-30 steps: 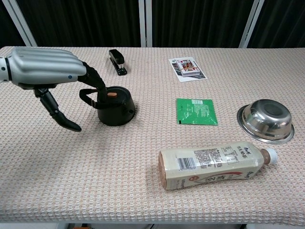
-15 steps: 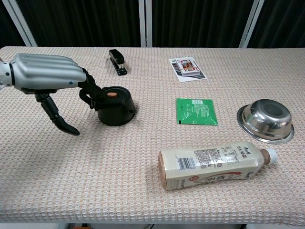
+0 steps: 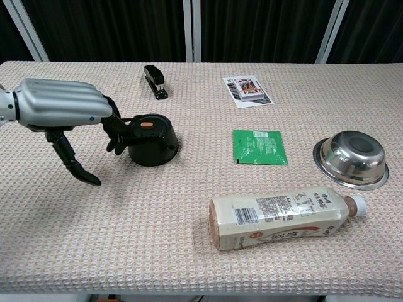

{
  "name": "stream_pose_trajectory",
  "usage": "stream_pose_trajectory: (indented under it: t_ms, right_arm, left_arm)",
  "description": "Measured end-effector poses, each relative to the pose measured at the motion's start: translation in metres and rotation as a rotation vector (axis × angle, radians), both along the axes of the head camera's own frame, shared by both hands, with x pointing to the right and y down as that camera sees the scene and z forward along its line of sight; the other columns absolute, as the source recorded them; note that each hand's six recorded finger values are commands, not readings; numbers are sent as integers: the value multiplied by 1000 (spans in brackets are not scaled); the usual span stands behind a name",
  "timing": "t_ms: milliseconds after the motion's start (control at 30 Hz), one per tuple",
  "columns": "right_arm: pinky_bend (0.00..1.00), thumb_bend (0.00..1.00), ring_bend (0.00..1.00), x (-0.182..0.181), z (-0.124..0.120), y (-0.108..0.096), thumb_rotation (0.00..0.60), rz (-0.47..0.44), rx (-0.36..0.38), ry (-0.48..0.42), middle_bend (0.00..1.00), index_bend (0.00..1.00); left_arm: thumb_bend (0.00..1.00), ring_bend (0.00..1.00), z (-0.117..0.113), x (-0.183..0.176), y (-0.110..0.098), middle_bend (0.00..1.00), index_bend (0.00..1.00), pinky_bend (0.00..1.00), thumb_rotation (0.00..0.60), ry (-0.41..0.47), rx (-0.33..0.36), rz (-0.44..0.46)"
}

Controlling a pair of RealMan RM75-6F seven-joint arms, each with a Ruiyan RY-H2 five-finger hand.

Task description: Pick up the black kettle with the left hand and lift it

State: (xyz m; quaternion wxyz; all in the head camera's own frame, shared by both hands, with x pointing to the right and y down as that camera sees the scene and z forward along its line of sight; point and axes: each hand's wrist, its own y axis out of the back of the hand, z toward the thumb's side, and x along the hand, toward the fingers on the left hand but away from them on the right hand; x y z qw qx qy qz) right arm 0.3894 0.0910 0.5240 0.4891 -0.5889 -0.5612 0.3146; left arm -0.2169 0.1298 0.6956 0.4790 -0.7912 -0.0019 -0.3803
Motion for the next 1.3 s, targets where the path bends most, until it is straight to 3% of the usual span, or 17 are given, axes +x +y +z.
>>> stream_pose_trajectory:
  t_ms: [233, 500, 700, 900, 1133, 1300]
  right_arm:
    - [0, 327, 0, 0, 2, 0, 600, 2, -7, 2, 0, 0]
    - [0, 327, 0, 0, 4, 0, 600, 1, -12, 3, 0, 0]
    - [0, 327, 0, 0, 3, 0, 600, 3, -10, 3, 0, 0]
    - [0, 327, 0, -1, 4, 0, 600, 6, -10, 0, 0, 0]
    - [0, 327, 0, 1, 5, 1, 600, 11, -13, -5, 0, 0]
    - [0, 327, 0, 4, 6, 2, 600, 18, -16, -9, 0, 0]
  left_arm:
    - [0, 436, -6, 1, -2, 527, 470, 251, 284, 18, 35, 4]
    - [0, 456, -2, -7, -1, 545, 483, 246, 285, -35, 44, 15]
    - [0, 540, -2, -11, -1, 632, 536, 244, 289, -45, 31, 2]
    - [0, 683, -5, -11, -2, 767, 625, 246, 286, -20, 10, -19]
    - [0, 774, -13, -7, -5, 858, 724, 254, 284, 18, -16, -53]
    - [0, 817, -18, -5, -7, 906, 793, 256, 277, 37, -99, -108]
